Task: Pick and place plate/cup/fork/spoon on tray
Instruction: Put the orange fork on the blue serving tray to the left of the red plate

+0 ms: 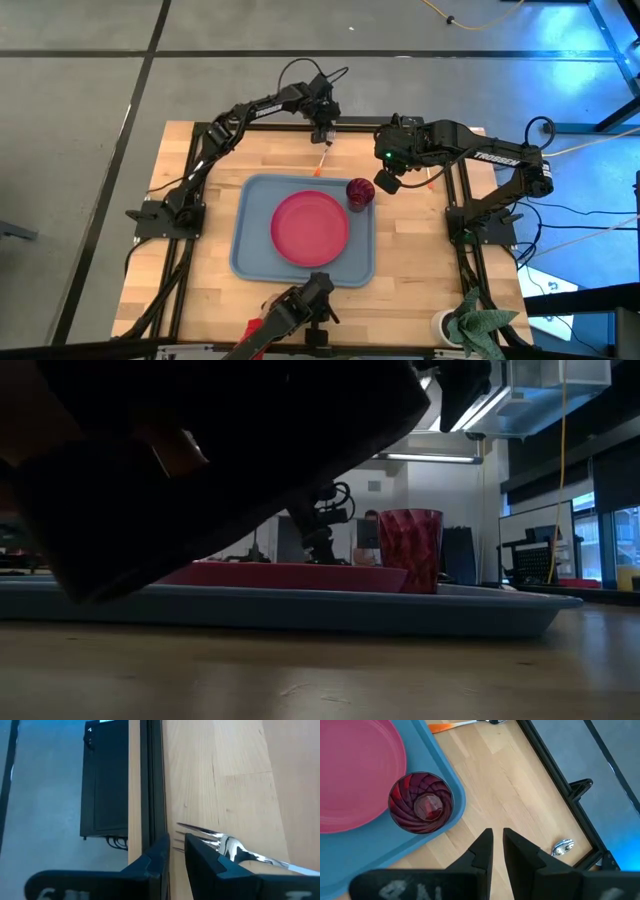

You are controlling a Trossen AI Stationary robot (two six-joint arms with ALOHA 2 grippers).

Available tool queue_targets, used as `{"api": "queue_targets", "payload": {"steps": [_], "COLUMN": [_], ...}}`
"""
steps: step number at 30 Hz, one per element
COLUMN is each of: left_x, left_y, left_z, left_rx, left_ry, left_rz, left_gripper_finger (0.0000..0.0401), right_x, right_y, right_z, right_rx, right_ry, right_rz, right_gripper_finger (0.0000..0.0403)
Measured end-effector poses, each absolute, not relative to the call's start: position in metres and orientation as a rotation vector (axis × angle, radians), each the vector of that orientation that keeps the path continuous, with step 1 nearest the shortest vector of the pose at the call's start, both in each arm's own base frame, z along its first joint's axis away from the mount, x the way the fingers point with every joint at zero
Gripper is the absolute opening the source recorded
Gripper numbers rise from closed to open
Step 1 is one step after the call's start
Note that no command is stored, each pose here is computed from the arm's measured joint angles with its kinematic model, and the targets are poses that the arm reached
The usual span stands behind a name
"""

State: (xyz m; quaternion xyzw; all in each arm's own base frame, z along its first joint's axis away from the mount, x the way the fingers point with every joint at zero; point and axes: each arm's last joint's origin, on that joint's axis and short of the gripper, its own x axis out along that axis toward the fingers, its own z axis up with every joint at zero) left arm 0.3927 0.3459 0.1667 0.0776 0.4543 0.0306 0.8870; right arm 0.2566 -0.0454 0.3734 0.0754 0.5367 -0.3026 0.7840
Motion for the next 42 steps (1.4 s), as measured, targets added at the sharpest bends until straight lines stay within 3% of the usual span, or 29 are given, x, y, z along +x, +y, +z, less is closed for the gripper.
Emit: {"api": "queue_targets", "payload": {"steps": [36, 42], "left_x": [0.396, 0.397], "left_y": [0.345, 0.344], "left_z": [0.151, 0.151], "left_rx": [0.193, 0.190], "left_ry": [0.981, 0.984], "left_rz": [0.052, 0.046], "left_gripper_finger": [0.0051, 0.0018], "right_x": [0.256, 0.255], "right_y": [-0.045, -0.045], "right_z": [0.373, 0.373], "right_rx": [0.158, 0.157], "right_ry": [1.166, 1.172], "right_rz": [-0.652, -0.652], "right_gripper_finger": [0.0049, 0.0049]}}
